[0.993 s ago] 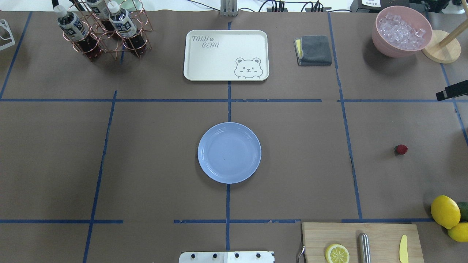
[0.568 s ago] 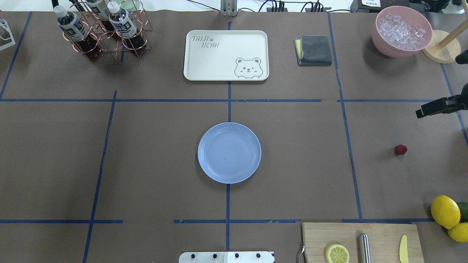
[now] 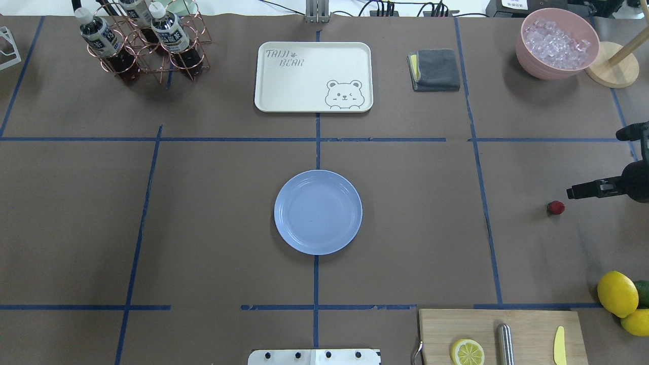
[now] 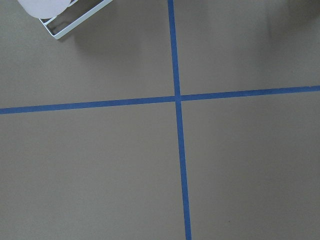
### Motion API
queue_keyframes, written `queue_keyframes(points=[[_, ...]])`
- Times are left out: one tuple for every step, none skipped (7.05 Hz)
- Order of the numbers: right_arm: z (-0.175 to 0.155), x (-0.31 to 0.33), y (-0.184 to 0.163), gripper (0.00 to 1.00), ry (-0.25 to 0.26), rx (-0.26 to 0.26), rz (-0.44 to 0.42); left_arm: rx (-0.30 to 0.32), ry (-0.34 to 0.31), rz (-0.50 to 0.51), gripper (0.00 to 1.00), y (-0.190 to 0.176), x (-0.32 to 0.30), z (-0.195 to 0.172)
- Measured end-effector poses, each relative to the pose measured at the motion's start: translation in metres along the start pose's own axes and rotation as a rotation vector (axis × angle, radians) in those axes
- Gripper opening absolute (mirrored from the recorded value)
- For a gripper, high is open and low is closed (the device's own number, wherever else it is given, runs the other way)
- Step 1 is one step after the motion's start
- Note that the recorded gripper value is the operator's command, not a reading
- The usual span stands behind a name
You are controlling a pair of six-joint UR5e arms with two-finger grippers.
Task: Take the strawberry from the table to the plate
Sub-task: 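Lower the right gripper onto the red strawberry and grasp it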
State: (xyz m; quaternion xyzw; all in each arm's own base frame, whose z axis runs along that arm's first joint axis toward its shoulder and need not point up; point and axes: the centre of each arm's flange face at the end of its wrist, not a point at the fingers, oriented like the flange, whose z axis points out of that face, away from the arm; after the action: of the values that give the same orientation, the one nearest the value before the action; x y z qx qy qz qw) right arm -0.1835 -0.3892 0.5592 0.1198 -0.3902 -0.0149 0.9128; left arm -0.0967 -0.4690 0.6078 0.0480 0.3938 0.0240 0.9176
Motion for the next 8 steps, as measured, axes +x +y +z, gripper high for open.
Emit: queue_keyframes(points=[[0.020, -0.002, 0.007, 0.93, 0.029, 0.005, -0.003, 0.001, 0.001, 0.001, 1.00, 0.000, 0.000, 0.000], [0.034, -0.007, 0.010, 0.92, 0.047, 0.005, -0.011, 0.001, 0.001, 0.001, 1.00, 0.000, 0.000, 0.000], [0.044, -0.012, 0.012, 0.91, 0.054, 0.000, -0.022, 0.000, 0.001, 0.001, 1.00, 0.000, 0.000, 0.000], [0.050, -0.016, 0.013, 0.91, 0.055, -0.004, -0.030, 0.000, 0.002, 0.001, 1.00, 0.000, 0.000, 0.000], [0.055, -0.021, 0.012, 0.91, 0.053, -0.005, -0.037, -0.001, 0.002, 0.001, 1.00, 0.000, 0.000, 0.000], [0.062, -0.027, 0.006, 0.89, 0.048, -0.005, -0.043, 0.000, 0.003, 0.001, 1.00, 0.000, 0.000, 0.000], [0.069, -0.032, 0.002, 0.88, 0.045, -0.005, -0.047, 0.000, 0.003, 0.002, 1.00, 0.000, 0.000, 0.000], [0.071, -0.033, 0.000, 0.88, 0.045, -0.005, -0.048, 0.000, 0.003, 0.003, 1.00, 0.000, 0.000, 0.000]])
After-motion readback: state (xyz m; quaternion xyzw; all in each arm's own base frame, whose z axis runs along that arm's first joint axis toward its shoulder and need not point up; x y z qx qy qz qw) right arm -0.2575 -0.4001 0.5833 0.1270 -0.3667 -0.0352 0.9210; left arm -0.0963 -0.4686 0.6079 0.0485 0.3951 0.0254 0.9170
